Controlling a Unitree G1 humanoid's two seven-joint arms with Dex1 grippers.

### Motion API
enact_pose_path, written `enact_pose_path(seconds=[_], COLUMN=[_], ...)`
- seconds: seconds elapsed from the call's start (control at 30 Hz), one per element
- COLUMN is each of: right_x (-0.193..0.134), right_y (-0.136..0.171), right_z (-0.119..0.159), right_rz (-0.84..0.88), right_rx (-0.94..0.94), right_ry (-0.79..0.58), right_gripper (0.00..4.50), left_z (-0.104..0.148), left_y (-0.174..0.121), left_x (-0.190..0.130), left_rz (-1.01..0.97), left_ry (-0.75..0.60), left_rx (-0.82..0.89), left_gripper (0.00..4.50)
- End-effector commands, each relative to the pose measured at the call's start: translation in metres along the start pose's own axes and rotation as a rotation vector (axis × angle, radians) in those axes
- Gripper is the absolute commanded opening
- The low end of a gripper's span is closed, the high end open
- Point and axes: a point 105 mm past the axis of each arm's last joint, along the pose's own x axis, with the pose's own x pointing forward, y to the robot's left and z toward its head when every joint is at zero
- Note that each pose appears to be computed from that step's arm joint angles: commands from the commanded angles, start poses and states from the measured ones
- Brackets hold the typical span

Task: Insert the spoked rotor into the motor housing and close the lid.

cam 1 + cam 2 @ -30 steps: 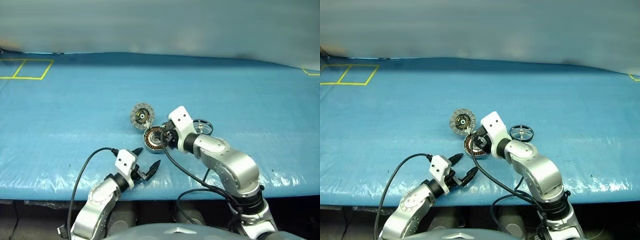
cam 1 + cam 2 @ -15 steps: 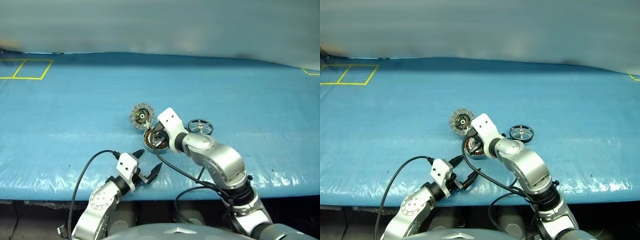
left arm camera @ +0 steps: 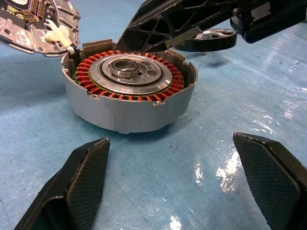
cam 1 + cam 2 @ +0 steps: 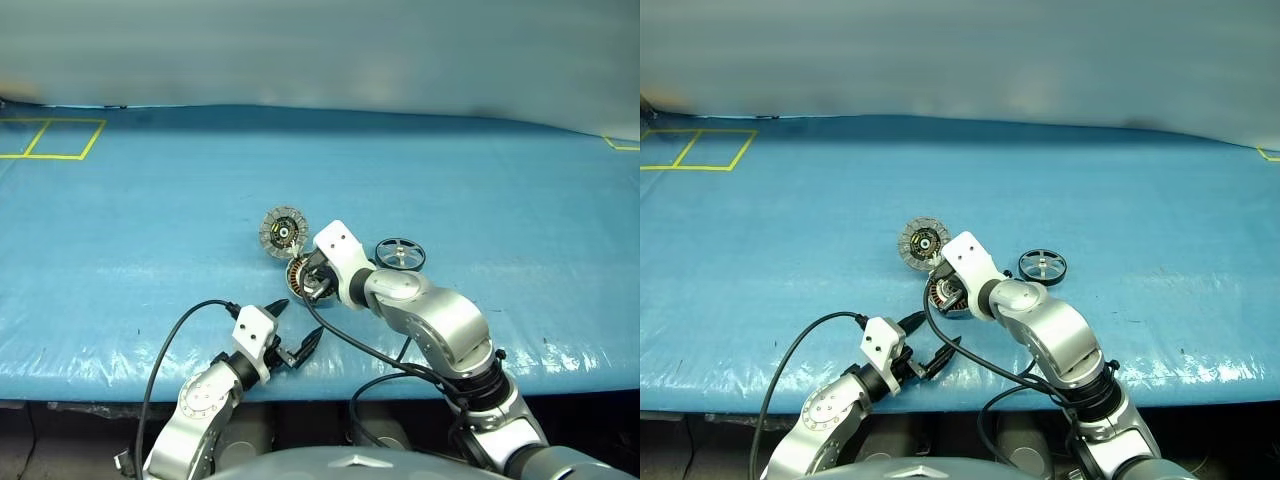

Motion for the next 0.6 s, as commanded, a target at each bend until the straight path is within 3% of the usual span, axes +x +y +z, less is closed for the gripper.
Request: enact_pose_path(seconds=[0.03,0.6], right_x=[0.001,0.000], right_y=[0.000,-0.011], right_z=[0.003,-0.008], right_rz=[0.010,0.009], right_rx=[0.011,-0.069], right_ry=[-0.009,0.068], right_gripper=[0.03,0.03], left_z=[0.007,0.009], left_y=[-0.002,-0.003], left_x=[0.001,-0.001], left_rz=[-0.015,-0.006], left_ry=[-0.028,-0.026], left_rx=[0.000,-0.014], left_gripper=[4.50,4.50])
